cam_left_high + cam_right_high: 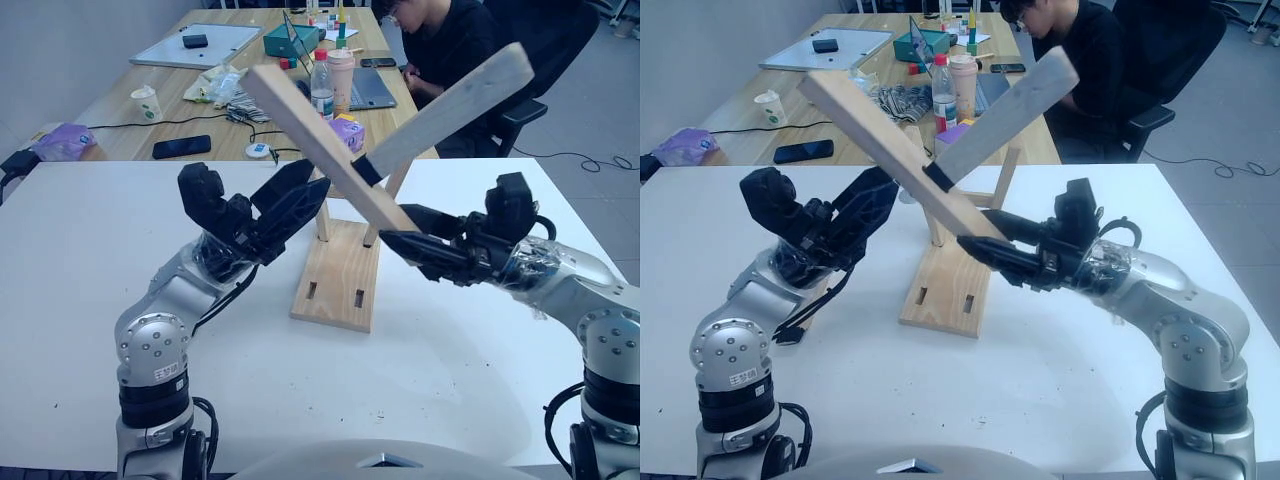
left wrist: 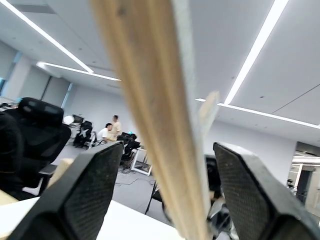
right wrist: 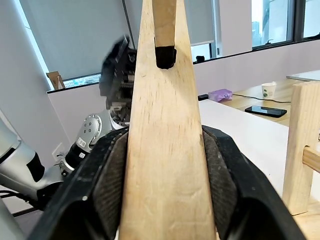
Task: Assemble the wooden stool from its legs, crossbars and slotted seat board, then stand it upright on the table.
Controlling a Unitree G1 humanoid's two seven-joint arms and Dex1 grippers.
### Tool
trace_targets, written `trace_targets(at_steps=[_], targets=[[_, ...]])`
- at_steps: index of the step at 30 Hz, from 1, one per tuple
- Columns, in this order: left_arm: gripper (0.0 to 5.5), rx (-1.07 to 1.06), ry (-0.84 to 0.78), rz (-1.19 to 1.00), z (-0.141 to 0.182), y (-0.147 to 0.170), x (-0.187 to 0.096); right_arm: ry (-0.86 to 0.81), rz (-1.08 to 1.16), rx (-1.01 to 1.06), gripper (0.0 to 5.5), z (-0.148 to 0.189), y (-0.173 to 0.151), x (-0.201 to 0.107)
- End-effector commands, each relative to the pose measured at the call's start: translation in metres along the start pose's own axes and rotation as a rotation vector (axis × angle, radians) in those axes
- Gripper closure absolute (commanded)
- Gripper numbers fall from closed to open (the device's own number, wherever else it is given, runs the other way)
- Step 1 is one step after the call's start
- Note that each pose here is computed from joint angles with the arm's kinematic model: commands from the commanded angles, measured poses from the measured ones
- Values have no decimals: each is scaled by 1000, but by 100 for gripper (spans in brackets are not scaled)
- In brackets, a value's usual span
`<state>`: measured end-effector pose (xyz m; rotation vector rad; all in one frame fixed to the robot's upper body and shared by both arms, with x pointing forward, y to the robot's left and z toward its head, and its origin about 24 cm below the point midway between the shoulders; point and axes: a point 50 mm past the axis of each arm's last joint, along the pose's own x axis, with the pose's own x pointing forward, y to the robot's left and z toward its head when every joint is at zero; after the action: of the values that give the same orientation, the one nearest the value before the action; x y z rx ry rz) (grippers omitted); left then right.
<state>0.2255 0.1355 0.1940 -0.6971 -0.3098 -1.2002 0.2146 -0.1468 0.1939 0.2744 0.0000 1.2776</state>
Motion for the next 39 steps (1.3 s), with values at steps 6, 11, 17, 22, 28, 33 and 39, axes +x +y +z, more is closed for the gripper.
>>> trace_targets(at_steps=[6, 11, 17, 22, 28, 33, 39], targets=[[221, -109, 34, -112, -4, -7, 13, 31, 103, 93, 347, -11, 10, 4], [266, -121, 58, -130, -9, -9, 13, 4, 102, 112, 347, -10, 10, 7], [342, -124, 100, -136, -12, -8, 10, -17, 95, 120, 347, -8, 11, 7], [342, -91, 83, -124, -6, -2, 10, 0, 38, 149, 295, -12, 4, 8], [343, -1, 125, -30, 3, 24, -9, 143, -8, 180, 242, -24, -7, -20], [344, 93, 239, 27, 3, 49, -33, 281, -140, 190, 242, -43, -30, -55], [344, 204, 454, 46, -21, 71, -63, 343, -166, 210, 242, -56, -48, -64]])
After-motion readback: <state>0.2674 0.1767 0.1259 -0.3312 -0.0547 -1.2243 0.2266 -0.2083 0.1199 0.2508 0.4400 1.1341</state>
